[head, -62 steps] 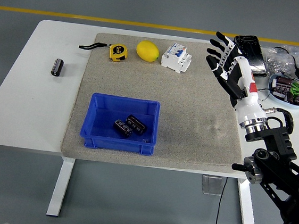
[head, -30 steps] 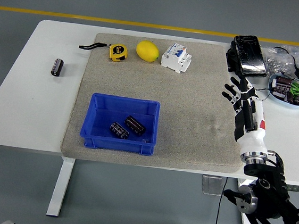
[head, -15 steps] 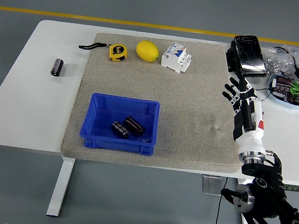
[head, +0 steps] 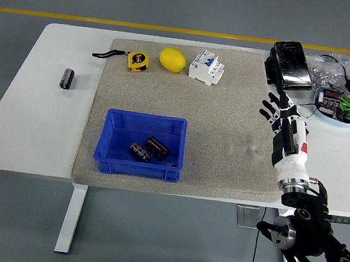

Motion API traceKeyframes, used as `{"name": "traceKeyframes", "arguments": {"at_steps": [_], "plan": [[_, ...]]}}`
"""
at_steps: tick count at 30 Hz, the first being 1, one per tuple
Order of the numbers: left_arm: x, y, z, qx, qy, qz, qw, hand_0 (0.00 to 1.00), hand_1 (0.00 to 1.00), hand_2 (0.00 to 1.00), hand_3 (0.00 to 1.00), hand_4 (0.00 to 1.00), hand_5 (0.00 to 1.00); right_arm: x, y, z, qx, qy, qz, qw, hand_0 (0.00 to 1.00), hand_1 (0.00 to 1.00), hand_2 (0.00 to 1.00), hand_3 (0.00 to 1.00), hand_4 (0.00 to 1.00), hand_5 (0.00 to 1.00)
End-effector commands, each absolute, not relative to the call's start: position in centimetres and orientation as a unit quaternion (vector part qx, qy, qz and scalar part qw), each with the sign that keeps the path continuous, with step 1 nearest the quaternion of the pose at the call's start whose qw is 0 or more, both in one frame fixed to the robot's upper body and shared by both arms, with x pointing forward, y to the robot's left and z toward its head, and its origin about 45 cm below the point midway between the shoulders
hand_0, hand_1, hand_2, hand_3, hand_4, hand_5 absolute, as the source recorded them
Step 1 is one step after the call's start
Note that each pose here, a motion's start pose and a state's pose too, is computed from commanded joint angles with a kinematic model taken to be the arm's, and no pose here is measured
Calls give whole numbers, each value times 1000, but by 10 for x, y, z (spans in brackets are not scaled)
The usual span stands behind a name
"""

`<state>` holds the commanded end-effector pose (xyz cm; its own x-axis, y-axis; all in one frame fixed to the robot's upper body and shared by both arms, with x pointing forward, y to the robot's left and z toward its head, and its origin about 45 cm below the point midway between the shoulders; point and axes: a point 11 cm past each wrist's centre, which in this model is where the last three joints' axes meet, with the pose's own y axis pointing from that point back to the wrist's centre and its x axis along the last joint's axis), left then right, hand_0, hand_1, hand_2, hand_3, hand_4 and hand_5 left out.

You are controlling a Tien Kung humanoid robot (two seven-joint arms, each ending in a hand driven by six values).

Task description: Pick up the battery,place it into the box

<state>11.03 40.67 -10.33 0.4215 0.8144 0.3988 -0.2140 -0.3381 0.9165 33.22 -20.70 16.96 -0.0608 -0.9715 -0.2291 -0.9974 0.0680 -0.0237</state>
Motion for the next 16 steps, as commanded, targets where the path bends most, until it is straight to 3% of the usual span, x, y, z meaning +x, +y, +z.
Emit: {"name": "traceKeyframes", "arguments": {"at_steps": [16], "plan": [[114, 405, -103, 650, 230, 495, 529, 807, 770, 814, 653, 676, 535, 334, -208, 169, -677, 728, 57, 86, 815, 820, 824, 841, 998, 829]]}}
